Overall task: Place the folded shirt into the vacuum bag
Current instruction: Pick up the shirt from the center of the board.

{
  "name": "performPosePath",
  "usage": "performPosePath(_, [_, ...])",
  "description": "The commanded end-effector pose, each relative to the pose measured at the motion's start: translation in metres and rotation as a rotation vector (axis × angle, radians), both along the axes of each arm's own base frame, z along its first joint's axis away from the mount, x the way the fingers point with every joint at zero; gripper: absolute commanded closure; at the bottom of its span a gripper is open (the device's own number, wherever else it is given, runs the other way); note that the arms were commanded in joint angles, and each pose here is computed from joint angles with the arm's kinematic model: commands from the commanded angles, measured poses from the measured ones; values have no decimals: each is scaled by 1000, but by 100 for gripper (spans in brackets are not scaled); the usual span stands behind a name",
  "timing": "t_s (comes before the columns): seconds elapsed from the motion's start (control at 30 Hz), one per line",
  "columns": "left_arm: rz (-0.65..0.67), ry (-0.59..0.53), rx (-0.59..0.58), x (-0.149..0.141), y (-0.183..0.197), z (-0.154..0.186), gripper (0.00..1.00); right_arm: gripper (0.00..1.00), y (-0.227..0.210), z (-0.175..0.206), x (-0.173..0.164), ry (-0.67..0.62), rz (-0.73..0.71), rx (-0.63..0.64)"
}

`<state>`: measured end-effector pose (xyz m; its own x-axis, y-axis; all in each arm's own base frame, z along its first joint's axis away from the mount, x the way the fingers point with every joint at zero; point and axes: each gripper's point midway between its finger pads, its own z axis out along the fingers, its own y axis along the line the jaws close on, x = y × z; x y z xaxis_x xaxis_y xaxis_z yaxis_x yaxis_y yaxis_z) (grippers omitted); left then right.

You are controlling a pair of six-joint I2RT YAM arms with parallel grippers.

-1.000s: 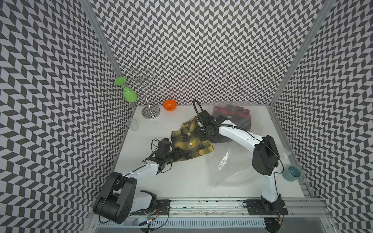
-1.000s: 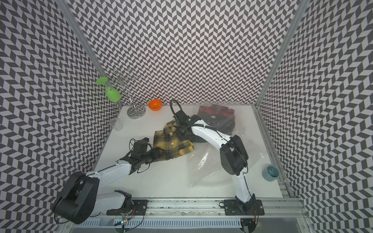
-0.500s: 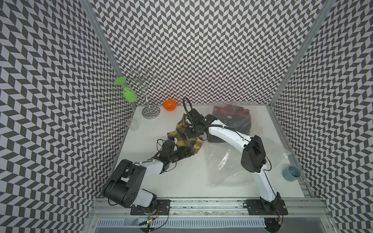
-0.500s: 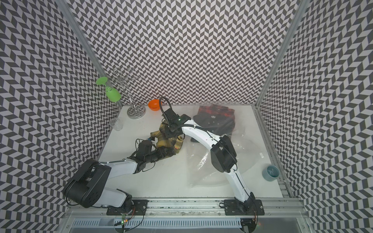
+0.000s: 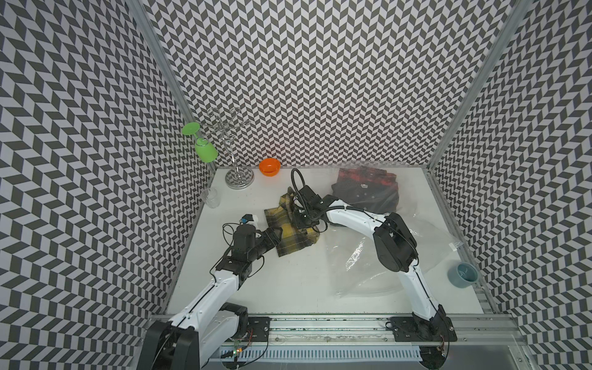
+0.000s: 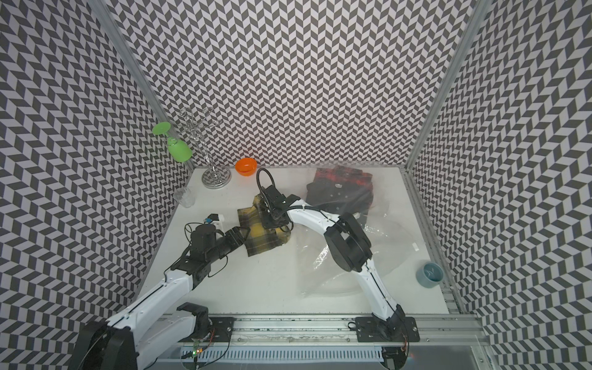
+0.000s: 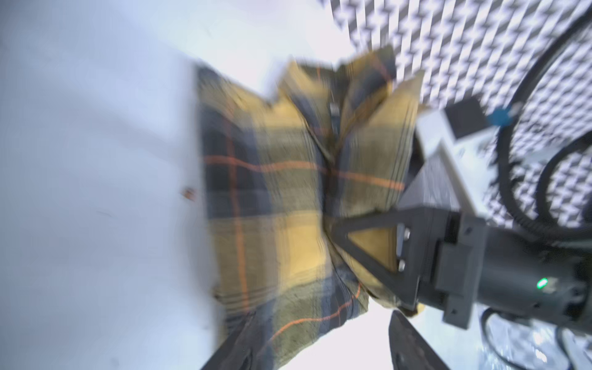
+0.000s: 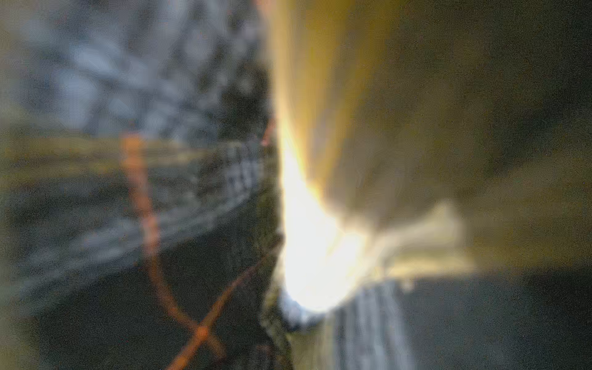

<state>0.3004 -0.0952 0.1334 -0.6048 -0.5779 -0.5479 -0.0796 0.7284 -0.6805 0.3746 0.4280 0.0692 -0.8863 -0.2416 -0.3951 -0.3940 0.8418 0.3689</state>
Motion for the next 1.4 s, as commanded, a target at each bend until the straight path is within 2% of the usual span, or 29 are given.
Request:
performPosePath(0.0, [115,34,85,-4,37,7,35,31,-11,-27,-12,11,56,-103])
performPosePath(0.07, [165,15,105,-4,55,17,35,7,-12,-36,-18,5,84,-145])
performPosePath(0.1, [189,-4,114,-3,63,24,35,1,-12,-41,-22,3,97,-168])
performPosePath(0.33, [185,-40,136,2,70,43,35,1,-5,-77,-49,9,168,-273])
performPosePath(0.57, [160,-45,122,3,65,42,35,1,-18,-160,-89,53,239,-574])
performPosePath(0.67, [156,-45,126,2,64,41,35,0,-33,-186,-102,98,260,-628])
performPosePath(0.73, [153,-47,124,2,64,42,35,12,-40,-194,-106,122,274,-637])
performPosePath(0.77, [151,-50,122,2,63,43,35,22,-41,-196,-108,139,278,-627])
performPosePath(0.87, [145,-64,121,3,62,50,35,57,-39,-194,-105,189,272,-548])
performPosePath(1.07, [124,-90,105,4,58,65,35,94,-36,-179,-79,167,247,-510])
performPosePath(1.13, [121,-97,100,4,57,68,35,100,-28,-162,-68,122,248,-490])
performPosePath(1.2, [116,-104,102,4,56,73,35,100,-11,-125,-54,51,243,-418])
performPosePath(1.37, [112,-133,122,7,57,91,35,100,20,18,-16,-164,188,-156])
